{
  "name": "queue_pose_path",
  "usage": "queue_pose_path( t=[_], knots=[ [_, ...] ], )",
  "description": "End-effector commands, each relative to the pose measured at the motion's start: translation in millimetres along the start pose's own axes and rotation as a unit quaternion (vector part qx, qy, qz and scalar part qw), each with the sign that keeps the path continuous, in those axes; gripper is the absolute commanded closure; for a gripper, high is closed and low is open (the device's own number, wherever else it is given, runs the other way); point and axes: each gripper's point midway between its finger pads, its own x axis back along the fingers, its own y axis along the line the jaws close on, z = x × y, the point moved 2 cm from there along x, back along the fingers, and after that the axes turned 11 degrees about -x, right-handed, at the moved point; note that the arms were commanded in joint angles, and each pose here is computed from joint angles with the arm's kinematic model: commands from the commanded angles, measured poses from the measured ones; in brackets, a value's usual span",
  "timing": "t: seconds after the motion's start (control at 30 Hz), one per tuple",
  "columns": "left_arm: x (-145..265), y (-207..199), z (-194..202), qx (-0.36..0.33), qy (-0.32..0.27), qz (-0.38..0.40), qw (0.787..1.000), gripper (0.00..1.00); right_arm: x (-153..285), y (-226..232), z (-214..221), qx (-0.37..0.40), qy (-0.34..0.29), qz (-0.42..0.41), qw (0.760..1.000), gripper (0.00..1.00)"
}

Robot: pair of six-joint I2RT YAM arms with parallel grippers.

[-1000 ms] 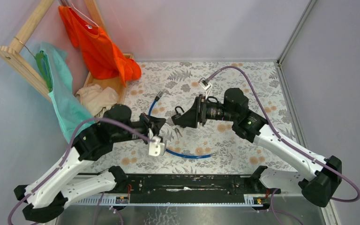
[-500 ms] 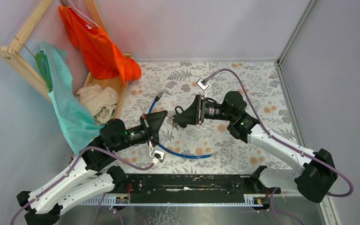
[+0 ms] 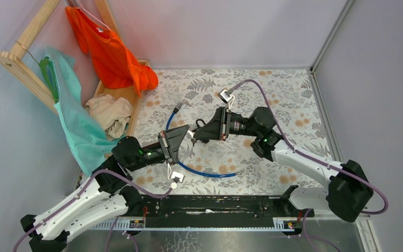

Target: Unlock with the key

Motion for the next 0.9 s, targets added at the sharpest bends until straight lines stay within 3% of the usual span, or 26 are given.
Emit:
queue_pose_path(
  t=[0.0, 0.27, 0.33, 0.4, 0.6, 0.63, 0.73, 0.87],
  knots=[
    [1.5, 21.1, 1.9, -0.075, 0.013, -0.052, 0.996, 1.0, -2.6, 21.7, -9.1, 0.016, -0.02, -0.06, 0.998, 0.7],
    [3.2, 22.6, 13.1, -0.089, 0.049, -0.05, 0.994, 1.0, -2.1, 19.3, -11.3, 0.007, -0.034, -0.062, 0.998, 0.99],
    [3.0, 23.2, 16.1, -0.091, 0.057, -0.051, 0.993, 1.0, -0.4, 17.2, -10.3, 0.005, -0.036, -0.057, 0.998, 0.96],
    [2.6, 22.6, 18.9, -0.091, 0.064, -0.047, 0.993, 1.0, 1.3, 15.0, -8.0, 0.002, -0.035, -0.055, 0.998, 0.81],
    [0.2, 17.0, 23.6, -0.1, 0.082, -0.037, 0.991, 1.0, 4.3, 15.3, -5.6, 0.003, -0.039, -0.06, 0.997, 0.77],
    [-0.5, 15.9, 23.9, -0.102, 0.084, -0.036, 0.991, 1.0, 4.6, 16.4, -5.9, 0.003, -0.04, -0.062, 0.997, 0.8],
    [-1.8, 14.1, 26.2, -0.101, 0.09, -0.033, 0.99, 1.0, 4.7, 20.8, -6.5, 0.003, -0.04, -0.069, 0.997, 1.0],
    [-3.2, 10.0, 33.3, -0.078, 0.107, -0.021, 0.991, 1.0, 8.4, 27.4, -7.0, 0.006, -0.04, -0.076, 0.996, 1.0]
  ],
)
